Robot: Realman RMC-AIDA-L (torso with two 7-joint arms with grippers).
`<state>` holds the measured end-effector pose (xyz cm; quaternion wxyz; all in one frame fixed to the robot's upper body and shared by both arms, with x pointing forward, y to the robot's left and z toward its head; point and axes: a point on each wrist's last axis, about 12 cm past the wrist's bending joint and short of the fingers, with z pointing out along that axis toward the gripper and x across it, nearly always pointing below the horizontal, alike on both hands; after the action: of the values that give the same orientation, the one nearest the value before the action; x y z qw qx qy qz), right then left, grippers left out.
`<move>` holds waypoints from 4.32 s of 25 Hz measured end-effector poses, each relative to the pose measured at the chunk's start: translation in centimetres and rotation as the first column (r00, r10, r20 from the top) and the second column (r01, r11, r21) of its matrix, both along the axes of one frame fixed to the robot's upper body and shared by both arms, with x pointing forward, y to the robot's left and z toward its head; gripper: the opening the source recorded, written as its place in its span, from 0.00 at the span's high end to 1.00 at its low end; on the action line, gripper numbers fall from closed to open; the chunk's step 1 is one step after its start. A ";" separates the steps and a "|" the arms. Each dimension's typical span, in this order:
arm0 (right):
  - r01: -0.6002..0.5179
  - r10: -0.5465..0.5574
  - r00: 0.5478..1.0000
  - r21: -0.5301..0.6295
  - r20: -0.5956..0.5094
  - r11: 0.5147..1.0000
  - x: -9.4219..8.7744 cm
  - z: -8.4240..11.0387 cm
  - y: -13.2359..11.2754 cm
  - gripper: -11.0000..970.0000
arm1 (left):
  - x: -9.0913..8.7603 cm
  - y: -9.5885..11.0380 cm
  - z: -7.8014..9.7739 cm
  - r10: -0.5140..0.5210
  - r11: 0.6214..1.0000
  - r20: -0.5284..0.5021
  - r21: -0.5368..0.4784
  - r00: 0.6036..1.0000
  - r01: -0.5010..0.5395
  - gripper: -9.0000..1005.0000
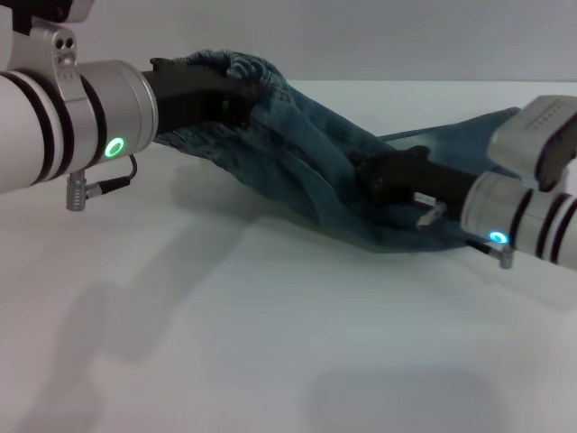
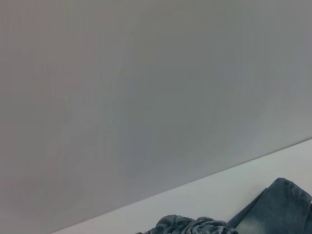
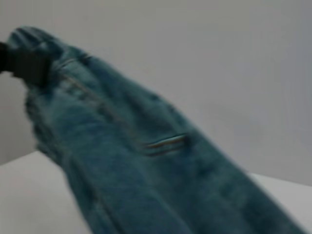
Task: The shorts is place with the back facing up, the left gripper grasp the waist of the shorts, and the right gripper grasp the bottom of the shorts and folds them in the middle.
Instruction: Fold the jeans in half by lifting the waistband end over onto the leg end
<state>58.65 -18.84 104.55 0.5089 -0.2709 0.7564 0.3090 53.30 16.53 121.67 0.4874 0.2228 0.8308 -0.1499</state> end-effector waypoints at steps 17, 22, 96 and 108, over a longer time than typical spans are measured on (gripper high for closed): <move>-0.124 0.123 0.992 -0.018 -0.028 0.992 -0.3 1.2 5.9 0.99 | 0.2 0.2 0.3 0.003 1.000 0.035 -0.001 0.999 -0.003 0.86; -0.010 0.010 1.000 -0.009 -0.020 1.000 -0.7 0.8 3.5 0.99 | 0.2 0.4 0.3 0.001 1.000 0.048 0.010 0.999 -0.002 0.86; 0.043 -0.051 0.992 -0.076 -0.114 0.996 -0.6 0.1 6.2 0.99 | -0.9 -0.6 2.9 -0.058 0.998 0.167 0.001 0.984 0.059 0.86; 0.387 -0.387 0.919 -0.020 -0.074 0.922 -0.8 -0.7 -3.6 0.99 | -1.7 -1.6 2.1 -0.100 0.995 0.135 -0.010 0.986 0.102 0.86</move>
<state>57.87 -22.46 103.89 0.5300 -0.1054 0.8146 0.2109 51.61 14.91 123.74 0.5358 0.2702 0.7825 -0.1661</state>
